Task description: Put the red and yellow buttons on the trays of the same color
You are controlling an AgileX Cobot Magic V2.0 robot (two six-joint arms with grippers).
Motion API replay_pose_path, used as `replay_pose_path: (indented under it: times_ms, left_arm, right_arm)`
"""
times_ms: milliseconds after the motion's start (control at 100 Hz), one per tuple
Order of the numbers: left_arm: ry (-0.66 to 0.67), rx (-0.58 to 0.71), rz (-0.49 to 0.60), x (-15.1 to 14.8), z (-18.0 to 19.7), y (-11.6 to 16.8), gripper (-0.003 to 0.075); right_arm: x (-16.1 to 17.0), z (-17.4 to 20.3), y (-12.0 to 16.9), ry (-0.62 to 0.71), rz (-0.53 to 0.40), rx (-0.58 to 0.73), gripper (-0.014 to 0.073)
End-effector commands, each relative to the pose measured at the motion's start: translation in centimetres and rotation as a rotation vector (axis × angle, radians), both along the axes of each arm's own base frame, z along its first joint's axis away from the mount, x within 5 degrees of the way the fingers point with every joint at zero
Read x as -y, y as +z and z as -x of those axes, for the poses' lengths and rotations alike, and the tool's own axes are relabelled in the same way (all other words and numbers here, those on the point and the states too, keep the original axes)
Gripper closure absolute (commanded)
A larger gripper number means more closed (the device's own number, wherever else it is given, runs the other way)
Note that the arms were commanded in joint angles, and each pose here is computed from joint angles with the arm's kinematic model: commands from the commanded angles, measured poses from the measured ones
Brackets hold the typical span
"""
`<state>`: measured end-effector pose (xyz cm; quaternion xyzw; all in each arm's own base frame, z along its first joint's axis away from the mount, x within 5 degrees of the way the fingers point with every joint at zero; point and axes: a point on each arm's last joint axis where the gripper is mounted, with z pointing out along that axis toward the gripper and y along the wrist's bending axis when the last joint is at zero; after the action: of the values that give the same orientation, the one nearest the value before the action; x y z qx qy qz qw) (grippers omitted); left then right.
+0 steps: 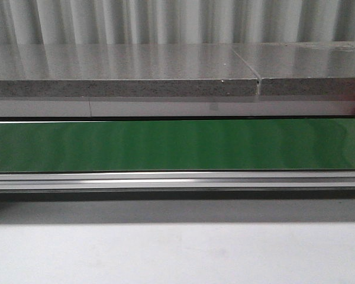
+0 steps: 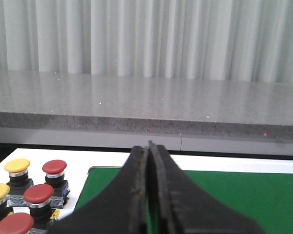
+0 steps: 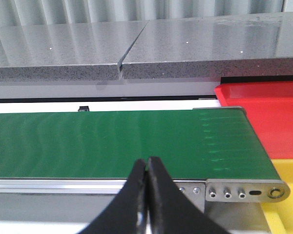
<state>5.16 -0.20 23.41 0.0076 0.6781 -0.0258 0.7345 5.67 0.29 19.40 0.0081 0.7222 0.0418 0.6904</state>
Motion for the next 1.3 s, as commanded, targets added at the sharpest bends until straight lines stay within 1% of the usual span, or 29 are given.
replay_pose_path:
  times_ms: [0, 100, 110, 120, 130, 140, 170, 180, 190, 200, 210, 270, 350, 450, 710, 750, 800, 850, 880, 900, 940, 950, 970, 980, 1020, 1070, 1140, 1250, 1290]
  left_arm:
    - [-0.002, 0.042, 0.035, 0.0, 0.4, 4.2, 0.0741]
    - [0.007, -0.075, 0.044, -0.1, 0.0, 7.5, 0.0741]
    - [0.009, -0.108, 0.043, -0.1, -0.2, 7.5, 0.0741]
    - [0.01, -0.107, 0.043, -0.1, -0.2, 8.1, 0.0741]
    - [0.012, -0.139, 0.042, -0.1, -0.4, 8.2, 0.0741]
    - [0.013, -0.139, 0.042, -0.1, -0.3, 8.8, 0.0741]
    - [0.017, -0.186, 0.041, -0.1, -0.6, 9.5, 0.0741]
    - [0.019, -0.22, 0.039, -0.1, -0.8, 9.5, 0.0741]
    - [0.02, -0.22, 0.04, -0.1, -0.8, 10.1, 0.0741]
    - [0.022, -0.255, 0.038, -0.1, -1.1, 10.1, 0.0741]
    - [0.023, -0.257, 0.038, -0.1, -1.0, 10.6, 0.0741]
    - [0.027, -0.371, 0.041, -0.1, -1.8, 11.5, 0.0741]
    - [0.008, -0.471, 0.077, 0.2, -2.6, 12.6, 0.0741]
    - [-0.005, -0.525, 0.098, 0.5, -3.9, 12.9, 0.0741]
    - [-0.005, -0.708, 0.106, 0.8, -6.7, 11.1, 0.0739]
    - [-0.009, -0.735, 0.113, 0.8, -7.0, 10.8, 0.0727]
    - [-0.01, -0.777, 0.117, 0.9, -7.5, 10.4, 0.0682]
    - [-0.011, -0.819, 0.121, 1.0, -8.0, 10.0, 0.0606]
    - [-0.011, -0.837, 0.123, 1.0, -8.2, 9.7, 0.0536]
    - [-0.013, -0.848, 0.126, 1.1, -8.4, 9.6, 0.0505]
    - [-0.016, -0.863, 0.134, 1.1, -8.6, 9.4, 0.0398]
    - [-0.017, -0.867, 0.135, 1.2, -8.7, 9.4, 0.0361]
    - [-0.018, -0.873, 0.137, 1.2, -8.8, 9.3, 0.0324]
    - [-0.019, -0.875, 0.141, 1.2, -8.8, 9.3, 0.0287]
    - [-0.019, -0.881, 0.149, 1.2, -9.0, 9.2, 0.0188]
    - [-0.01, -0.872, 0.162, 1.2, -9.0, 9.3, 0.0104]
    - [0.005, -0.856, 0.181, 1.1, -9.1, 9.3, 0.0047]
    - [0.086, -0.861, 0.243, 0.7, -9.1, 9.2, 0.005]
    - [0.126, -0.863, 0.245, 0.3, -9.1, 9.2, 0.005]
  right_arm:
    - [0.0, 0.2, 1.3, 0.001, 0.0, 0.107, 0.0664]
    - [0.0, 0.2, 1.3, 0.001, 0.0, 0.107, 0.0664]
    - [0.0, 0.2, 1.3, 0.001, 0.0, 0.107, 0.0664]
    - [0.0, 0.2, 1.3, 0.001, 0.0, 0.107, 0.0664]
    - [0.0, 0.2, 1.3, 0.001, 0.0, 0.107, 0.0664]
    - [0.0, 0.2, 1.3, 0.001, 0.0, 0.107, 0.0664]
    - [0.0, 0.2, 1.3, 0.001, 0.0, 0.107, 0.0664]
    - [0.0, 0.2, 1.3, 0.001, 0.0, 0.107, 0.0664]
    - [0.0, 0.2, 1.3, 0.001, 0.0, 0.107, 0.0664]
    - [0.0, 0.2, 1.3, 0.001, 0.0, 0.107, 0.0664]
    - [0.0, 0.2, 1.3, 0.001, 0.0, 0.107, 0.0664]
    - [0.0, 0.2, 1.3, 0.001, 0.0, 0.107, 0.0664]
    - [0.0, 0.2, 1.3, 0.001, 0.0, 0.107, 0.0664]
    - [0.0, 0.2, 1.3, 0.001, 0.0, 0.107, 0.0664]
    - [0.0, 0.2, 1.3, 0.001, 0.0, 0.107, 0.0664]
    - [0.0, 0.2, 1.3, 0.001, 0.0, 0.107, 0.0664]
    - [0.0, 0.2, 1.3, 0.001, 0.0, 0.107, 0.0664]
    - [0.0, 0.2, 1.3, 0.001, 0.0, 0.107, 0.0664]
    - [0.0, 0.2, 1.3, 0.001, 0.0, 0.107, 0.0664]
    - [0.0, 0.2, 1.3, 0.001, 0.0, 0.107, 0.0664]
    - [0.0, 0.2, 1.3, 0.001, 0.0, 0.107, 0.0664]
    - [0.0, 0.2, 1.3, 0.001, 0.0, 0.107, 0.0664]
    - [0.0, 0.2, 1.3, 0.001, 0.0, 0.107, 0.0664]
    - [0.0, 0.2, 1.3, 0.001, 0.0, 0.107, 0.0664]
    - [0.0, 0.2, 1.3, 0.001, 0.0, 0.107, 0.0664]
    - [0.0, 0.2, 1.3, 0.001, 0.0, 0.107, 0.0664]
    - [0.0, 0.2, 1.3, 0.001, 0.0, 0.107, 0.0664]
    - [0.0, 0.2, 1.3, 0.001, 0.0, 0.107, 0.0664]
    - [0.0, 0.2, 1.3, 0.001, 0.0, 0.107, 0.0664]
